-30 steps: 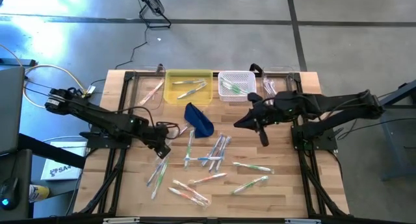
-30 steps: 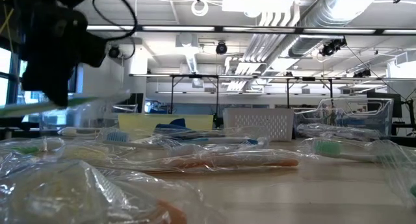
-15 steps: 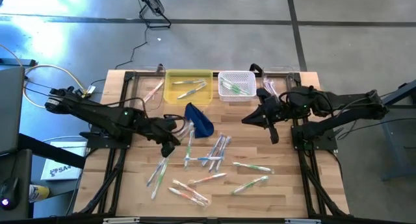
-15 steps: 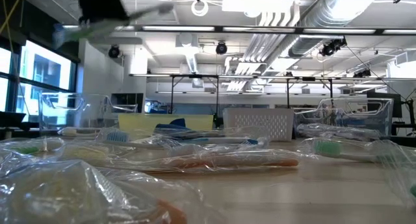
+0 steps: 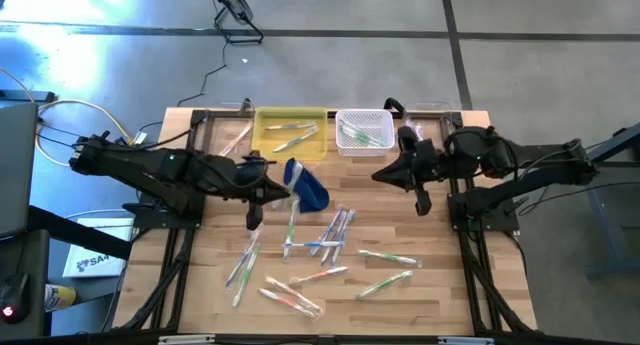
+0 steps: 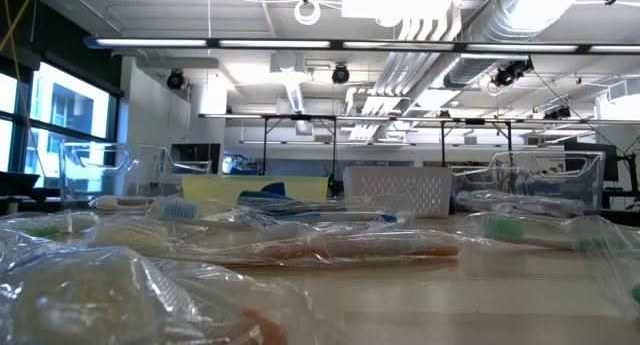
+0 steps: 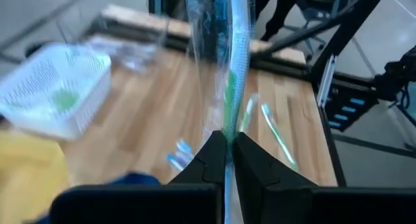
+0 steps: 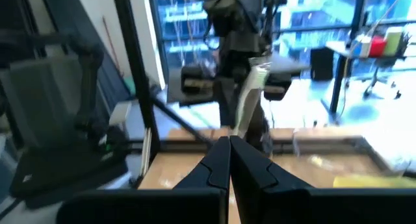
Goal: Pick & Place Toothbrushes
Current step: Put the green toothbrush into the white bin
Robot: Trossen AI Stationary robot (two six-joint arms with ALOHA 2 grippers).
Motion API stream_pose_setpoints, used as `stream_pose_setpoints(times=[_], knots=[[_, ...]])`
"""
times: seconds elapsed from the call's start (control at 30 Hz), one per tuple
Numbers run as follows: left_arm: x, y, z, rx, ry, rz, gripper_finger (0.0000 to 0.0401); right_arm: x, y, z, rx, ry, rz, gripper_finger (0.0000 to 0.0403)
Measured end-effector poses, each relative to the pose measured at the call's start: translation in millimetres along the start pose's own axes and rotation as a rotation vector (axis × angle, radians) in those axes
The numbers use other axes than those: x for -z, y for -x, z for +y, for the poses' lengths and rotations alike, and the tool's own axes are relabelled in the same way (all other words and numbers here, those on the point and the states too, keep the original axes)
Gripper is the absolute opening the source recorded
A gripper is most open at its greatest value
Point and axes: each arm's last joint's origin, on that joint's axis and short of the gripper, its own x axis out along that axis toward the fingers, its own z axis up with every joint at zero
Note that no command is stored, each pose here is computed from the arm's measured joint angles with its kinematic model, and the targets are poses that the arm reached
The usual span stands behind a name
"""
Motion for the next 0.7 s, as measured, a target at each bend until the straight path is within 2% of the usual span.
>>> stream_pose_setpoints(times=[0.17,0.33,0.5,0.7], knots=[[-12.5,7.0,-1.4,-0.010,-0.089,-0.055,0.0006,-7.7,0.2,-3.1,0.010,0.004,-0.078,0.0002],[-27.1,6.4,1.2,-0.024,-0.169,-0.187,0.0006,-14.8,1.0,-4.2,0.012,0.009,-0.151,0.0002],[-39.8,-7.3,10.0,-0.072,-0.240,-0.281,0.0006,-19.6,-0.6,-4.4,0.027,0.010,-0.210,0.0002],[-40.8,-35.0,21.0,-0.105,-0.230,-0.264,0.0006,-16.3,-8.0,-8.0,0.122,0.012,-0.204,0.0002]])
